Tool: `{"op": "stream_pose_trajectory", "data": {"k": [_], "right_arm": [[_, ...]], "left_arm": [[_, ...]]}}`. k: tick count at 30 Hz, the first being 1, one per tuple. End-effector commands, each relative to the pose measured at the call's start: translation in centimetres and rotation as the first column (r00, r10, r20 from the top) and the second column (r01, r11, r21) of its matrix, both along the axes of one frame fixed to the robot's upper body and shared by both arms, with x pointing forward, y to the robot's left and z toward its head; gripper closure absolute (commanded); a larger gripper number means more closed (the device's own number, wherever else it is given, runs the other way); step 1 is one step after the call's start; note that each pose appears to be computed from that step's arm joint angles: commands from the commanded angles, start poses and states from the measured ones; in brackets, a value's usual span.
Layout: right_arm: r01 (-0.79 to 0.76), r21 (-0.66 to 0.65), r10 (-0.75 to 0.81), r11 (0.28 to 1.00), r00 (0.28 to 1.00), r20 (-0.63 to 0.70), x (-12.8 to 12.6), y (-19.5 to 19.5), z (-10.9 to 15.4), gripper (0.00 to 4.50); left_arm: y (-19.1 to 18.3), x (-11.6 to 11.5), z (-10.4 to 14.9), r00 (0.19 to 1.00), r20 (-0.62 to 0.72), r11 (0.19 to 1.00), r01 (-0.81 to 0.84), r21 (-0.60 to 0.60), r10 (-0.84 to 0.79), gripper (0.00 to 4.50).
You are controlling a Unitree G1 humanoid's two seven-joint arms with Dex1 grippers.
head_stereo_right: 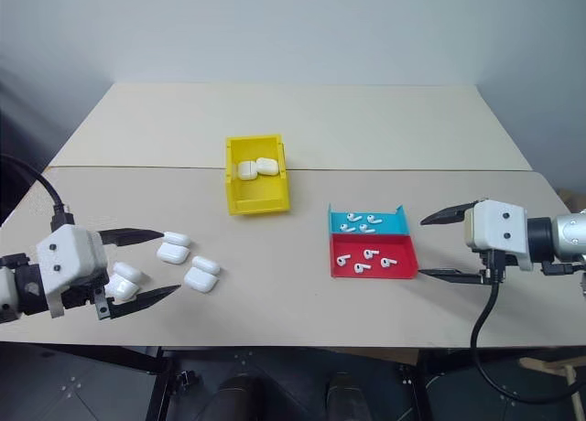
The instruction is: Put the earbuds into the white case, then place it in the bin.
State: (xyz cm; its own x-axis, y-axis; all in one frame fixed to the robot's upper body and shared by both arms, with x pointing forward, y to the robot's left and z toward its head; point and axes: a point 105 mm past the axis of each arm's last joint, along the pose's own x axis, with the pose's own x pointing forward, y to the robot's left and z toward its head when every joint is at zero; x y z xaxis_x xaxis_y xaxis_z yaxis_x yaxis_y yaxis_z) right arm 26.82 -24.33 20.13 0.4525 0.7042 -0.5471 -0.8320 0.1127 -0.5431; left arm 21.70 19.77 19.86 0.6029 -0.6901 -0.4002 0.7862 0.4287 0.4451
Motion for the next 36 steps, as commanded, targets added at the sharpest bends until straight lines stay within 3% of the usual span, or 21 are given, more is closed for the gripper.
{"op": "stream_pose_trajectory", "data": {"k": [1, 5, 19, 22, 27, 32, 36], "right_arm": [[-0.01, 0.014, 0.009, 1.0, 0.998, 0.062, 0.2, 0.2, 1.6, 0.03], [-0.018, 0.012, 0.017, 1.0, 0.998, 0.062, 0.5, 0.3, 1.6, 0.03], [-0.046, -0.001, 0.046, 0.999, 0.998, 0.033, 1.2, 0.4, 1.1, 0.03], [-0.051, -0.002, 0.051, 0.999, 0.998, 0.032, 0.9, 0.4, 1.5, 0.03], [-0.032, -0.022, 0.033, 0.999, 0.999, 0.018, 0.7, 0.0, 1.4, 0.03], [-0.021, -0.003, 0.021, 1.0, 1.0, -0.016, 0.0, 0.2, 0.4, 0.03], [-0.01, -0.003, 0.009, 1.0, 0.999, -0.05, -0.4, 0.4, -0.8, 0.03]], "left_arm": [[-0.4, 0.1, 1.3, 0.999, 0.05, 1.0, -0.005, -0.019, 0.006, 0.0], [-0.5, 0.5, 2.2, 0.991, 0.122, 0.998, -0.052, -0.03, 0.055, 0.0], [0.8, -1.7, 0.9, 0.956, 0.09, 0.954, -0.288, 0.085, 0.281, 0.0], [2.4, -2.6, 0.4, 0.925, 0.003, 0.916, -0.377, 0.137, 0.38, 0.0], [6.1, -2.9, -0.9, 0.779, -0.17, 0.791, -0.559, 0.248, 0.603, 0.0], [7.7, -2.7, -0.8, 0.671, -0.316, 0.739, -0.575, 0.351, 0.671, 0.0], [8.0, -2.0, -0.3, 0.609, -0.464, 0.765, -0.515, 0.386, 0.644, 0.0]]}}
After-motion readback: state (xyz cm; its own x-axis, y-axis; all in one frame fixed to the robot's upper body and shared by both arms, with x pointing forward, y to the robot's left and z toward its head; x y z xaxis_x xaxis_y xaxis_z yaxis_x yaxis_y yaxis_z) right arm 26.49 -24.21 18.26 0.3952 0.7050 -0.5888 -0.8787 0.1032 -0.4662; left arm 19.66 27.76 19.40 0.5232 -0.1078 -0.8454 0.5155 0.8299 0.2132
